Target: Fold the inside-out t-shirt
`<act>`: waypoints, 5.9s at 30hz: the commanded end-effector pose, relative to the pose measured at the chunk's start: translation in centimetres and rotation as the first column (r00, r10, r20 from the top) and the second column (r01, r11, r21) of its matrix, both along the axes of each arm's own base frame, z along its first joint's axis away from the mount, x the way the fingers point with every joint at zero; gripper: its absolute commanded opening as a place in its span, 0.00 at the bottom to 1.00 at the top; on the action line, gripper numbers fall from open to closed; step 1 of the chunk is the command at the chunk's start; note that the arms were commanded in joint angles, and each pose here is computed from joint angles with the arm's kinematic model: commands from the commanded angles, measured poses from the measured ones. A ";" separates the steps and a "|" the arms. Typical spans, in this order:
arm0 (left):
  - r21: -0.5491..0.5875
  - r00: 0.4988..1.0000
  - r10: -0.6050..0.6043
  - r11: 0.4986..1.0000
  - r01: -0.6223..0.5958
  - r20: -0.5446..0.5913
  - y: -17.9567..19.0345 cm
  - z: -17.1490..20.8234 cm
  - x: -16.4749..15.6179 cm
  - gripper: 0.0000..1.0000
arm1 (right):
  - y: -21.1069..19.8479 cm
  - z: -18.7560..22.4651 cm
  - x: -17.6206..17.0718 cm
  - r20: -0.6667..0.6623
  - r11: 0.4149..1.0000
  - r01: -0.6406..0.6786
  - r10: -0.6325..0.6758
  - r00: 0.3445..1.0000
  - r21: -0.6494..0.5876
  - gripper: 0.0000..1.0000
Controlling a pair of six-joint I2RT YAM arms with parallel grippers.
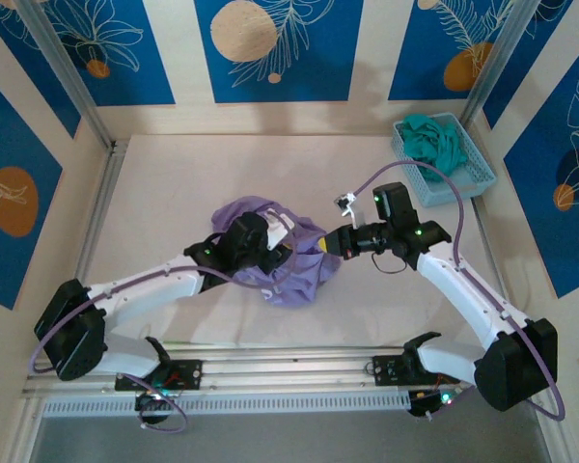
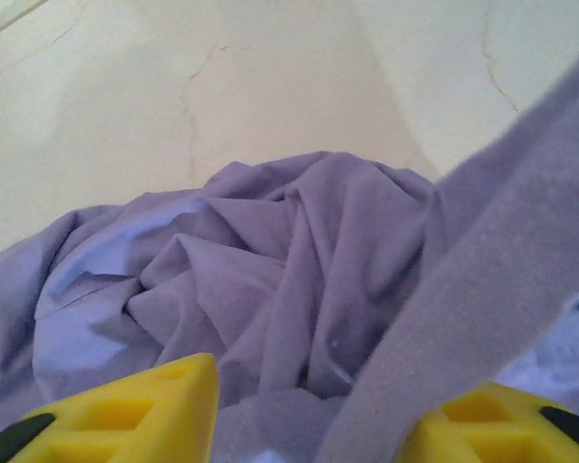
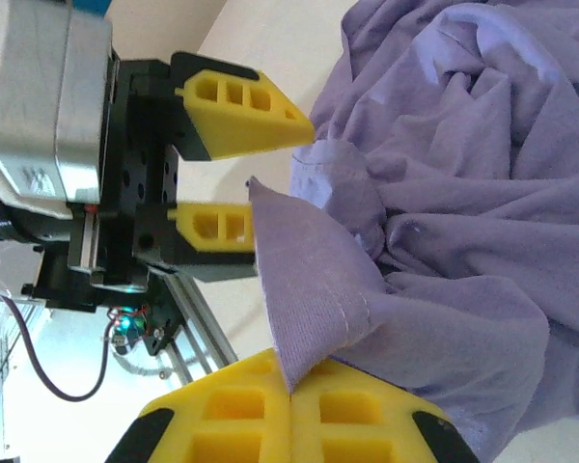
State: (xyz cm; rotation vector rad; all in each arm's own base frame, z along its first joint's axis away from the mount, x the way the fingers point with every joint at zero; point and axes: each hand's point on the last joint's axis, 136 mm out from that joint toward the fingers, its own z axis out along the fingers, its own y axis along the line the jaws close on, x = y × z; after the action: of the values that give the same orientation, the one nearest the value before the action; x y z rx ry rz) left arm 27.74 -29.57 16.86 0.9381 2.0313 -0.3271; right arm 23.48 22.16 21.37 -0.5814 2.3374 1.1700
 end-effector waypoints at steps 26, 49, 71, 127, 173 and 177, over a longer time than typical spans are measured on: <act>-0.282 0.871 -0.134 0.959 -0.005 -0.473 2.5 0.3 -8.3 0.00 | -4.7 -0.6 -1.3 0.114 0.953 0.179 -0.155 0.981 -0.244 0.00; -0.164 0.781 -0.312 0.950 0.266 -0.540 -3.8 -6.8 -14.5 0.02 | -8.0 -7.6 -1.7 -0.055 0.819 0.303 -0.375 0.925 -0.488 0.04; -0.102 0.785 -0.316 0.945 0.311 -0.534 -5.8 -8.6 -15.3 0.33 | -8.8 -8.8 -2.4 -0.091 0.824 0.335 -0.418 0.904 -0.457 0.34; -0.604 0.868 0.401 0.627 -0.492 -0.292 13.2 7.4 13.7 0.00 | 1.5 8.9 14.4 0.428 0.959 0.258 -0.285 0.857 0.120 0.00; -0.726 0.968 0.071 0.648 -0.230 -0.243 11.0 12.3 2.0 0.00 | 7.3 -13.4 -1.6 0.333 0.925 -0.041 0.177 0.926 -0.378 0.50; -0.718 0.967 0.082 0.656 -0.234 -0.241 11.2 12.4 2.1 0.00 | 7.3 -11.2 -0.8 0.380 0.941 -0.005 0.141 0.914 -0.338 0.20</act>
State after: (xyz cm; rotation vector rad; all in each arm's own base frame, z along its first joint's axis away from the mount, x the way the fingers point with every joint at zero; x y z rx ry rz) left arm 29.64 -18.81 27.05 0.1849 1.9042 -1.1276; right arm 20.88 28.69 6.77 -0.9857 2.2819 0.6093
